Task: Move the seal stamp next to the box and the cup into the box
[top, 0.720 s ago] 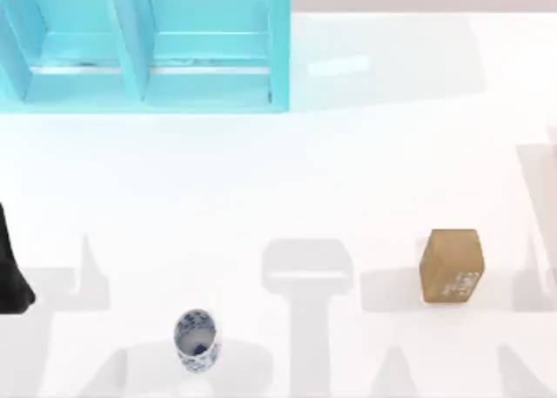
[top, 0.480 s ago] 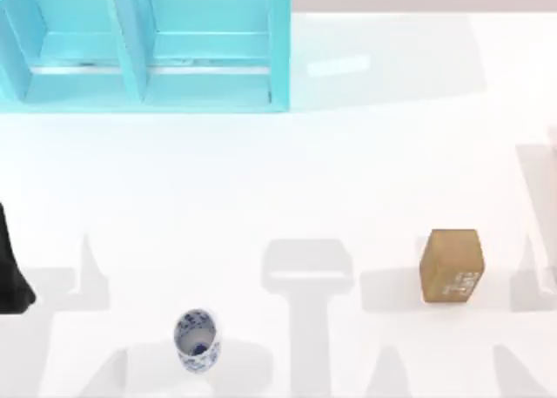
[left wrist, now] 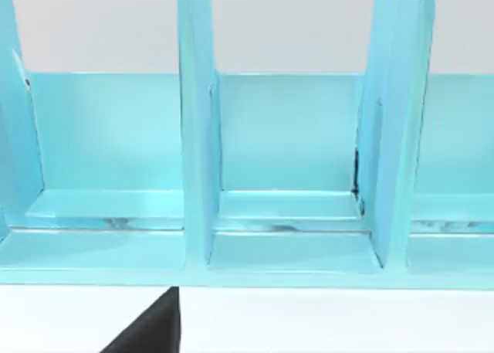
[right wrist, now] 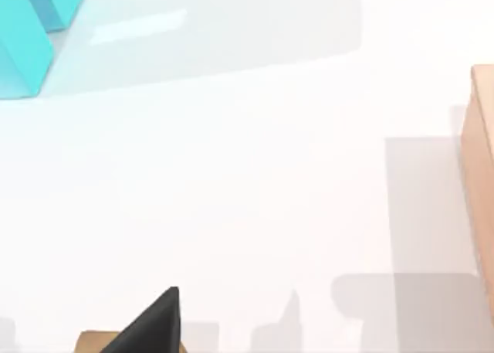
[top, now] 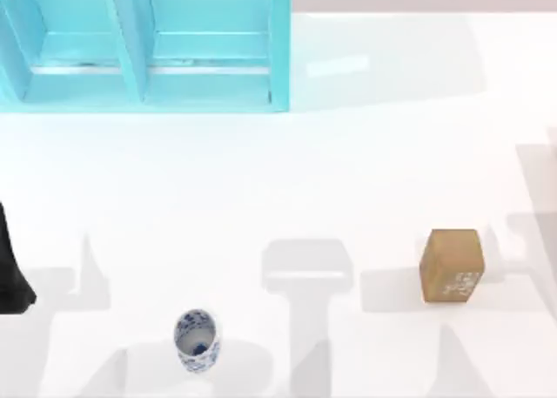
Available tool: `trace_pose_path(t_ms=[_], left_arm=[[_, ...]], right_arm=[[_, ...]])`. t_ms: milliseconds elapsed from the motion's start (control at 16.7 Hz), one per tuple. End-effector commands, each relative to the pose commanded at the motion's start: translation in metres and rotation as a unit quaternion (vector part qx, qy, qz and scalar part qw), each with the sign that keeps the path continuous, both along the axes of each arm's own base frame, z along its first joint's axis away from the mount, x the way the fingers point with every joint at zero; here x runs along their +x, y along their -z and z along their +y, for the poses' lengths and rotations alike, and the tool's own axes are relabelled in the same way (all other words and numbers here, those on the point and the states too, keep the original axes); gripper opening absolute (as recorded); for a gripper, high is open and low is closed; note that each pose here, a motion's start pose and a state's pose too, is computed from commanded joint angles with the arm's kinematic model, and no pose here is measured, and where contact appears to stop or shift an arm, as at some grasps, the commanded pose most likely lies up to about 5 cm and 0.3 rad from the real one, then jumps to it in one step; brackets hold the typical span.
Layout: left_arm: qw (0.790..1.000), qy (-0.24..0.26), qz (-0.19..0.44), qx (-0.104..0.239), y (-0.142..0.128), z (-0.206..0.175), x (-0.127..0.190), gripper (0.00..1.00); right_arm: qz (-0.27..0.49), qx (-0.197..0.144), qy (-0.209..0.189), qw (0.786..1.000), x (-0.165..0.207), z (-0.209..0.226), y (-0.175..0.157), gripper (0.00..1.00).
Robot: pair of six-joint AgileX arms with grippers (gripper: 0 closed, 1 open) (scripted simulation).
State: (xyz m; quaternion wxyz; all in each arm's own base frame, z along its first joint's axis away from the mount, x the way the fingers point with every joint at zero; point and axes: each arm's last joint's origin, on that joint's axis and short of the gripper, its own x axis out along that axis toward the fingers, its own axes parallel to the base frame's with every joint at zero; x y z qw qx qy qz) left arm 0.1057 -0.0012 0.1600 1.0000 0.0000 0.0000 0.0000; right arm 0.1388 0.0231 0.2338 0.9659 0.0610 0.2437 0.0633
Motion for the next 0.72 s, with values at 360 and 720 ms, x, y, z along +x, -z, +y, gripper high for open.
trace_pose_path(t_ms=[360, 720], left_arm=[[1.000, 0.000, 0.000, 0.000, 0.000, 0.000, 0.000, 1.00], [1.000, 0.000, 0.000, 0.000, 0.000, 0.000, 0.000, 1.00]], right_arm=[[0.291, -0.017, -0.018, 0.956, 0.080, 0.049, -0.012, 1.00], [0.470, -0.065, -0.003, 0.880, 0.141, 0.108, 0.012, 1.00]])
